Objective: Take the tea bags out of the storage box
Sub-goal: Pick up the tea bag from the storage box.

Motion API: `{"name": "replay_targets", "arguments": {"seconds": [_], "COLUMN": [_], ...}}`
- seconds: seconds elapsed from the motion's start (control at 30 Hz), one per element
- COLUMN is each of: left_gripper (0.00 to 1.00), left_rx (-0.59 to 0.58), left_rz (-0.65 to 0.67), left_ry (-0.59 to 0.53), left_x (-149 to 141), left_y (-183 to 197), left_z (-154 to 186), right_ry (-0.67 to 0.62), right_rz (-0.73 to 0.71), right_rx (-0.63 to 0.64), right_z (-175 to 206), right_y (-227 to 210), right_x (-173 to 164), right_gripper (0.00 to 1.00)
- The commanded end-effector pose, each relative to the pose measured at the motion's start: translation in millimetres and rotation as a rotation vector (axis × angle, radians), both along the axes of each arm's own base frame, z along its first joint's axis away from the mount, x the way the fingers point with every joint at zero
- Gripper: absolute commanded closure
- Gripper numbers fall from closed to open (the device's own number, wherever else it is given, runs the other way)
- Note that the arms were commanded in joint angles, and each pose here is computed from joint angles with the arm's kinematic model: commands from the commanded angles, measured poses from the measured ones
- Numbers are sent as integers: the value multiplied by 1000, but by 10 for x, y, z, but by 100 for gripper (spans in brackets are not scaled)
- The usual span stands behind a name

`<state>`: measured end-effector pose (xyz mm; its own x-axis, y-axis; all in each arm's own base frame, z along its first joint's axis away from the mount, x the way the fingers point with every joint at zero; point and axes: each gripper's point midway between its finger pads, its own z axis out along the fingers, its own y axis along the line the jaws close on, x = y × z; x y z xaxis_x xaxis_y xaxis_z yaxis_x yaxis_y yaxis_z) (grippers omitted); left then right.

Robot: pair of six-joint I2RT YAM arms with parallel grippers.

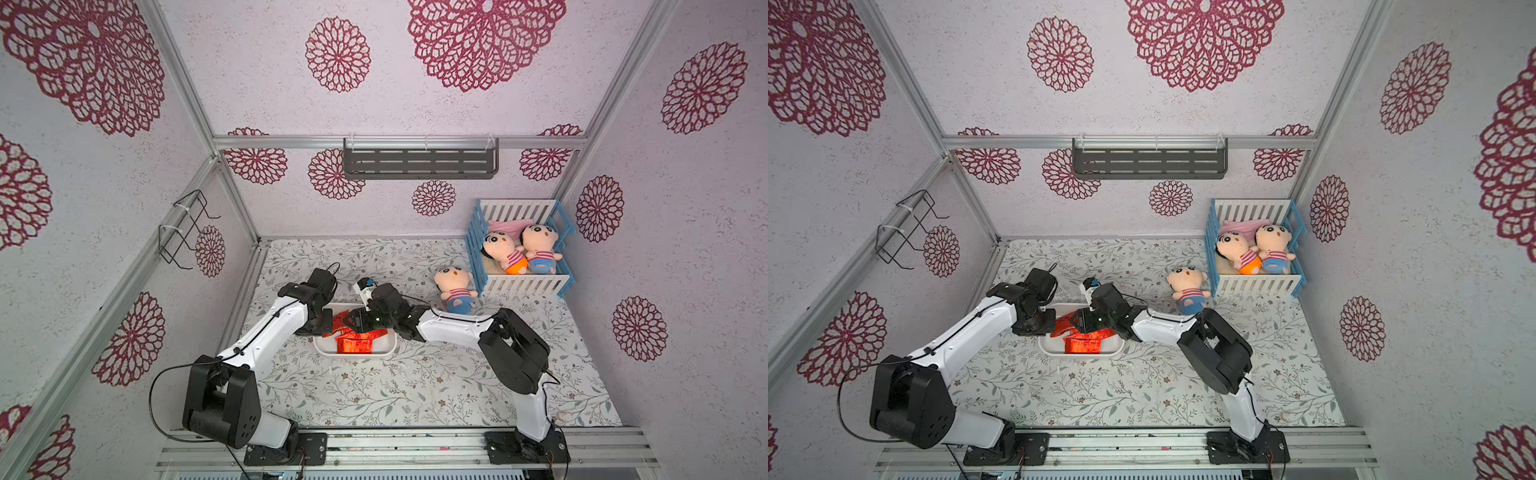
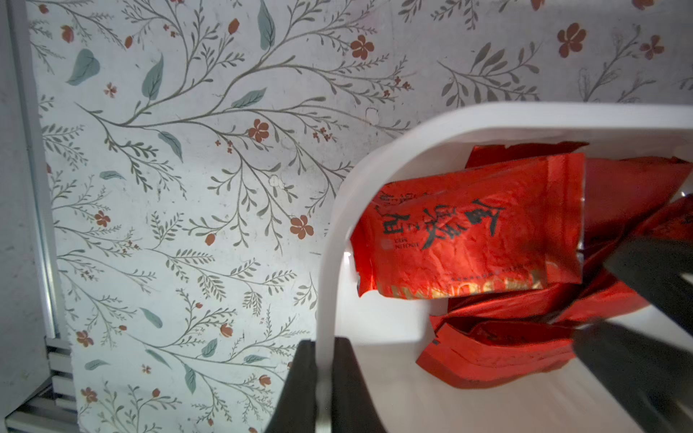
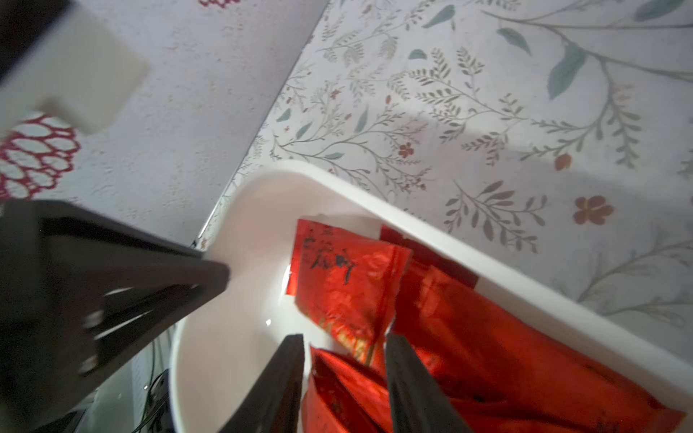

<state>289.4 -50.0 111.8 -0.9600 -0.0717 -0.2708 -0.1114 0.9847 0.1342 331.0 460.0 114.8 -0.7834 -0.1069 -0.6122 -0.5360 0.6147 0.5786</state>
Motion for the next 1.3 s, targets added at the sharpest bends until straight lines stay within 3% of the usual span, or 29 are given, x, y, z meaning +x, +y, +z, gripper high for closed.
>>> {"name": "replay_targets", "arguments": {"seconds": [0.0, 0.13, 0.27, 0.63, 0.93, 1.27], "left_gripper": [100, 100, 100, 100, 100, 100], "left_rx": [-6, -13, -17, -16, -4, -93], "left_rz": [-10, -13, -14, -11, -7, 113], "left_ry": [-41, -41, -46, -18, -6, -59], "left_x": [62, 59, 59, 45, 48, 141], "left_y": [-11, -21, -25, -35, -27, -138], "left_z": [47, 48, 61, -19, -58, -52], "right_ry": [-26, -5, 30, 56, 40, 26], "right_rz": [-65, -55, -16, 11, 7, -11], "right_rx": [-12, -24, 19, 62, 87, 100], "right_z": [139, 47, 39, 41, 115, 196], "right_y": [-20, 7, 89, 175, 173, 47], "right_x": [168, 169, 95, 54, 67, 56], "right_gripper": [58, 58, 66, 75, 100, 100]}}
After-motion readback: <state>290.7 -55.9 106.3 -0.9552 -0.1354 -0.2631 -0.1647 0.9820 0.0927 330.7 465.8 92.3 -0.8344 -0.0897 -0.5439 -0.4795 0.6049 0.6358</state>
